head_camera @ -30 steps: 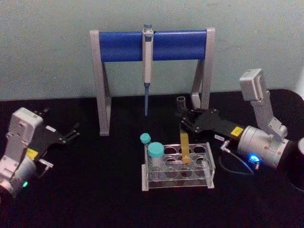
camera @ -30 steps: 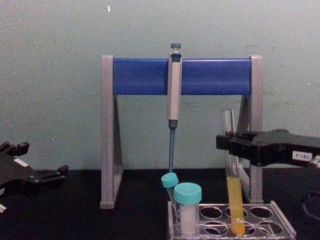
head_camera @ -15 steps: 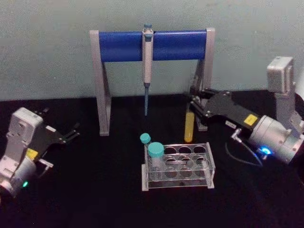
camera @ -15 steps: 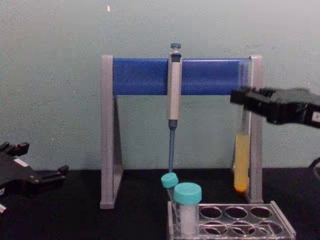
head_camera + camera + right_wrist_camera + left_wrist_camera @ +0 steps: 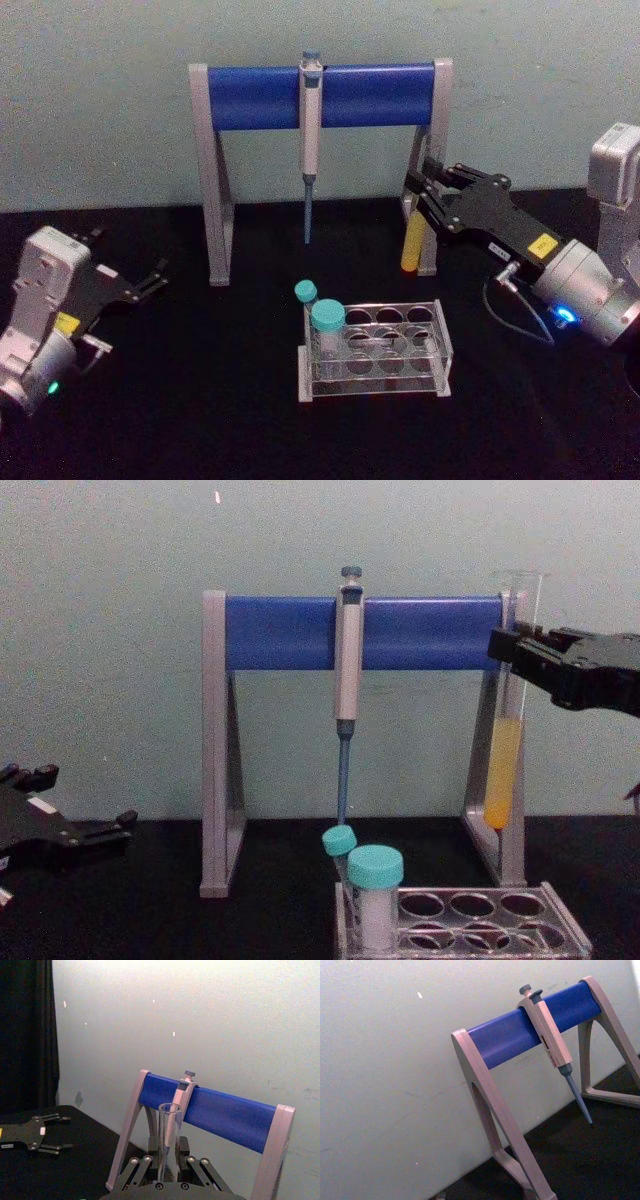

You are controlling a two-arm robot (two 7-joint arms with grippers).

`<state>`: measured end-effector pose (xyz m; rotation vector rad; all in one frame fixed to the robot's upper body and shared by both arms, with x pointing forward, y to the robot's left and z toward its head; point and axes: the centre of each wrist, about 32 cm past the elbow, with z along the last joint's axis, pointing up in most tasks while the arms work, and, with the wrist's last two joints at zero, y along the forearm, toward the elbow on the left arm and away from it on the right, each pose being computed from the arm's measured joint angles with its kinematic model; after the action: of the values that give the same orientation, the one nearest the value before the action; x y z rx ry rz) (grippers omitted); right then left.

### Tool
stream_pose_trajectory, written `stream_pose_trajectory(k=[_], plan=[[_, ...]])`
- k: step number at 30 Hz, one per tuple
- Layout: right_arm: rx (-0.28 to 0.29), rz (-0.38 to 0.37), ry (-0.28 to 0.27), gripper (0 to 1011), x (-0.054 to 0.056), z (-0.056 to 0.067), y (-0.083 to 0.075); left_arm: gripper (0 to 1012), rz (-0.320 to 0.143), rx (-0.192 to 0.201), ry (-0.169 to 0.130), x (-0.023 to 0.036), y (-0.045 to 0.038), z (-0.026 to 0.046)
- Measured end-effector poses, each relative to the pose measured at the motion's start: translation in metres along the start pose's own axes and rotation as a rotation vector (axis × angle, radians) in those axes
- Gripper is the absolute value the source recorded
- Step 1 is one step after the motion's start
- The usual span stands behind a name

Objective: Pick up the test tube from the test tube rack, shake it, then place it back into the test tube rack.

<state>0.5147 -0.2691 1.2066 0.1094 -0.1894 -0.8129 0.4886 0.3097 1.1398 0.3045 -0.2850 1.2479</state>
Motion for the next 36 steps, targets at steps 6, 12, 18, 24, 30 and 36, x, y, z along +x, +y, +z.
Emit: stream_pose_trajectory(k=[6, 12, 18, 24, 30, 36], plan=[[0.003, -0.012, -0.004, 229, -0.001, -0.004, 0.003, 1001, 0.000, 0.000, 0.000, 0.0000, 0.0000, 0.0000], [0.019, 0.039, 0.012, 229, -0.001, -0.007, 0.010, 1001, 0.000, 0.000, 0.000, 0.0000, 0.0000, 0.0000], [0.014, 0.128, 0.056, 229, 0.003, -0.004, 0.008, 1001, 0.000, 0.000, 0.000, 0.0000, 0.0000, 0.0000], [-0.016, 0.215, 0.104, 229, 0.008, 0.005, -0.001, 1001, 0.000, 0.000, 0.000, 0.0000, 0.0000, 0.0000], [-0.075, 0.243, 0.106, 229, 0.007, 0.013, -0.019, 1001, 0.000, 0.000, 0.000, 0.0000, 0.0000, 0.0000], [-0.145, 0.185, 0.049, 229, 0.007, 0.026, -0.039, 1001, 0.000, 0.000, 0.000, 0.0000, 0.0000, 0.0000]])
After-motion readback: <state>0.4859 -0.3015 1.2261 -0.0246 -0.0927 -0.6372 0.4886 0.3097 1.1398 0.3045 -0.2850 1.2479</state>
